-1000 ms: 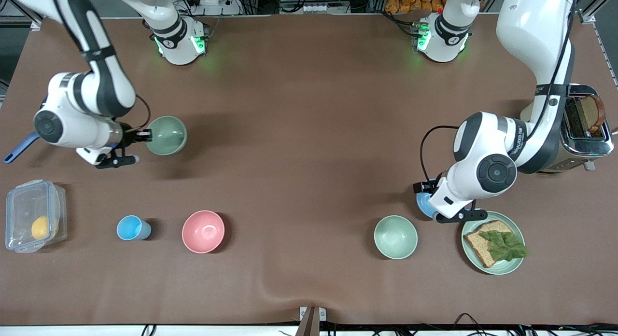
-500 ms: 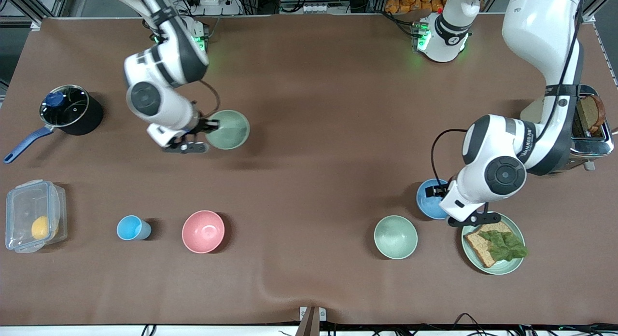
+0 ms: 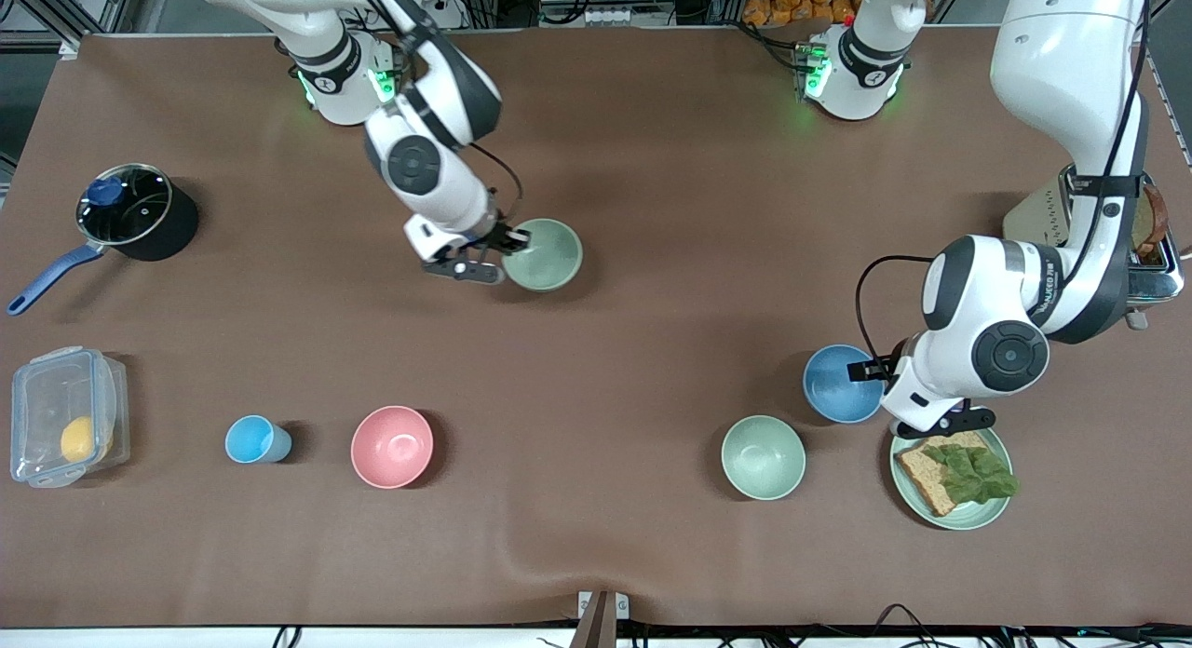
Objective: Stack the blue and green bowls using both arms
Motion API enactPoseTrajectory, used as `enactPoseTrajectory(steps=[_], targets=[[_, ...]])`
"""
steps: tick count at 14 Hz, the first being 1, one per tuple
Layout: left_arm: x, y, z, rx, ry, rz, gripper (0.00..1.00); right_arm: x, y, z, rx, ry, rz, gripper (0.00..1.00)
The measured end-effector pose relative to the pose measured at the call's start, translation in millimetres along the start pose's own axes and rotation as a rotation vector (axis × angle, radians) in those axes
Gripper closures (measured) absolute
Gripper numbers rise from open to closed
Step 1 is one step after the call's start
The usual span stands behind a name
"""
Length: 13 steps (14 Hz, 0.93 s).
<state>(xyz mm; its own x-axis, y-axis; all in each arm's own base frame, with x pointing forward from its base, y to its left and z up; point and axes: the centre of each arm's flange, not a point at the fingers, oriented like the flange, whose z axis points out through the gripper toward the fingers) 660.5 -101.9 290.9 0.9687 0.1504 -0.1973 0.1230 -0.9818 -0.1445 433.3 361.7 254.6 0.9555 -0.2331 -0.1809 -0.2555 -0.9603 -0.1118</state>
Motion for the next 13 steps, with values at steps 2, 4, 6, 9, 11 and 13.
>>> enactPoseTrajectory(steps=[2, 4, 6, 9, 11, 13], targets=[[2.3, 1.6, 1.4, -0.008, 0.019, 0.001, 0.0, -0.5, -19.6, 15.7, 0.014, -0.007, 0.042, 0.96], [5.7, 2.2, 9.3, -0.015, 0.028, 0.001, 0.0, 4.2, -35.2, 24.3, 0.024, -0.011, 0.072, 0.96], [8.7, 1.0, 24.0, -0.014, 0.013, -0.002, 0.0, 9.1, -45.1, 32.5, 0.035, -0.008, 0.087, 0.96], [12.5, -6.1, 34.1, -0.015, 0.002, -0.014, 0.0, 14.0, -48.3, 42.1, 0.041, -0.009, 0.096, 0.96], [14.3, -12.6, 34.9, -0.017, 0.001, -0.023, 0.0, 15.0, -47.9, 44.3, 0.039, -0.011, 0.098, 0.96], [14.7, -13.9, 34.9, -0.017, 0.001, -0.025, 0.0, 14.8, -47.9, 45.0, 0.038, -0.012, 0.098, 0.96]])
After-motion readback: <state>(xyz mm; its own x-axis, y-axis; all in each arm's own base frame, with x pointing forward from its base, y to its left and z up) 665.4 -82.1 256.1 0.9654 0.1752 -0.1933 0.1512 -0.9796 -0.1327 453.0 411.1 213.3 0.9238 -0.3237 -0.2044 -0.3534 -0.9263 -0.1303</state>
